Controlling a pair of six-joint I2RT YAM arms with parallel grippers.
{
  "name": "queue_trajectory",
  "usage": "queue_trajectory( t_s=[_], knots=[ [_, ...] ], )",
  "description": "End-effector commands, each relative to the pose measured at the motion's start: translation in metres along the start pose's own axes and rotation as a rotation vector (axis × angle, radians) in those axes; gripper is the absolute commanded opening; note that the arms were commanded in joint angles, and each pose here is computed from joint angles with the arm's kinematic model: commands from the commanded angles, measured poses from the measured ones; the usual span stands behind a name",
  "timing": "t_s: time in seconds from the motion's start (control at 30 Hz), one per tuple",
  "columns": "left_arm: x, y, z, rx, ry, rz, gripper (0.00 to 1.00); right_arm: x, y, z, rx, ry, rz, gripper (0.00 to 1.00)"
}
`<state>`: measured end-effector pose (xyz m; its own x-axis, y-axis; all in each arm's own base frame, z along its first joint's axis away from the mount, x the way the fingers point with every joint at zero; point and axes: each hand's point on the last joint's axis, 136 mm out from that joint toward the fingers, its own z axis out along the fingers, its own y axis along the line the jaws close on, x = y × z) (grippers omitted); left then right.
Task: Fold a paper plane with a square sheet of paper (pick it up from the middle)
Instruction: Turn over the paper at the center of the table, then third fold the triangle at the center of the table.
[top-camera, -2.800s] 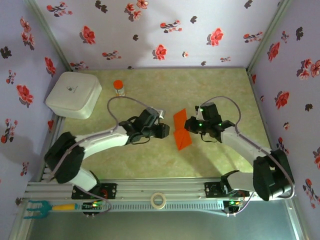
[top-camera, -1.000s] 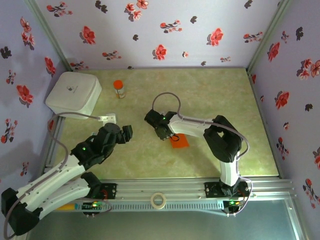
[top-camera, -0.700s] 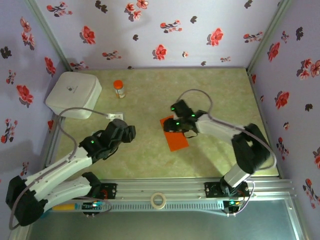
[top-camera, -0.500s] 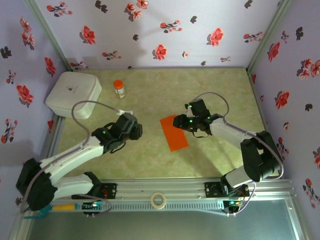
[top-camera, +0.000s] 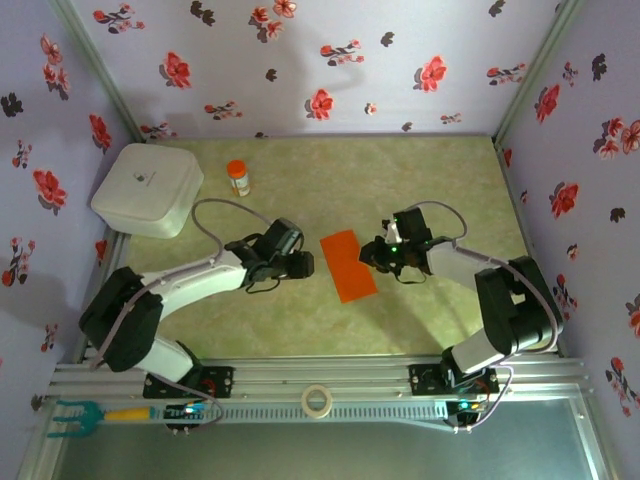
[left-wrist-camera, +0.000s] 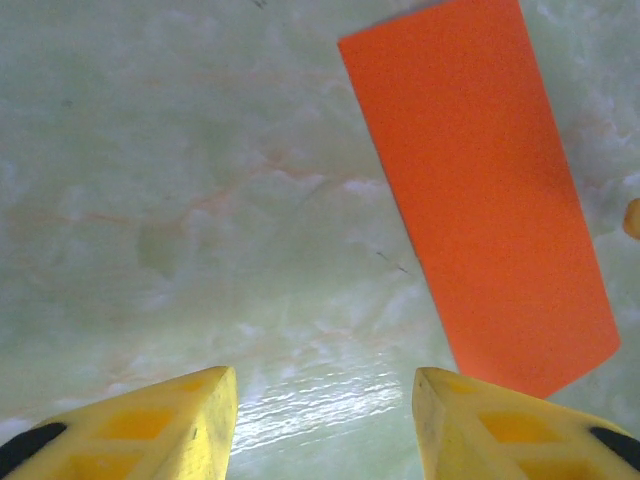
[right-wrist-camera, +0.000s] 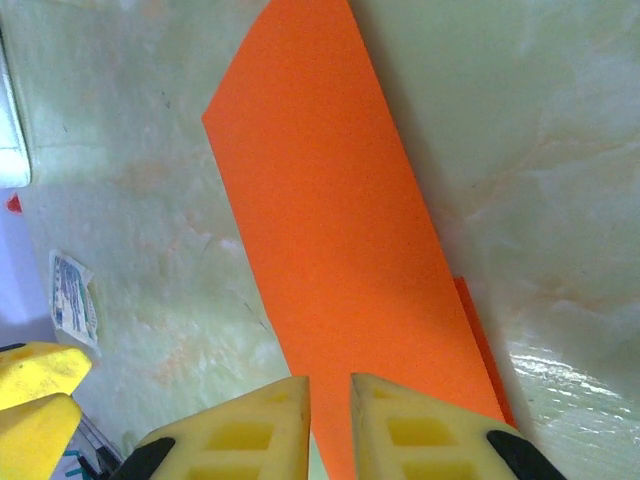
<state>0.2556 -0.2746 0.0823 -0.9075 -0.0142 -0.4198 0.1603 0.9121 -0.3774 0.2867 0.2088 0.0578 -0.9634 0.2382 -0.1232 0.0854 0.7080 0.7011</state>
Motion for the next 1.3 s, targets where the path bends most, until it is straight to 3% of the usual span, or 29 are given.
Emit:
queue_trajectory(
  t_s=[0.0, 0.5, 0.6, 0.83, 1.27],
  knots=[
    [-0.004, -0.024, 0.002, 0.072, 0.004, -0.019, 0.50, 0.003, -0.004, 0.003, -0.003, 0.031, 0.007, 0.16],
    [-0.002, -0.047, 0.018, 0.197, 0.033, -0.063, 0.51, 0.012, -0.032, 0.022, 0.081, 0.099, 0.068, 0.12],
    [-0.002, -0.050, 0.022, 0.218, 0.037, -0.080, 0.52, 0.016, -0.048, 0.024, 0.137, 0.091, 0.119, 0.12],
    [0.000, -0.047, 0.037, 0.206, 0.073, -0.118, 0.52, 0.030, -0.062, 0.031, 0.098, 0.056, 0.307, 0.12],
    [0.007, -0.055, 0.063, 0.274, 0.128, -0.174, 0.40, 0.033, -0.065, 0.028, 0.114, 0.053, 0.306, 0.12]
  ],
)
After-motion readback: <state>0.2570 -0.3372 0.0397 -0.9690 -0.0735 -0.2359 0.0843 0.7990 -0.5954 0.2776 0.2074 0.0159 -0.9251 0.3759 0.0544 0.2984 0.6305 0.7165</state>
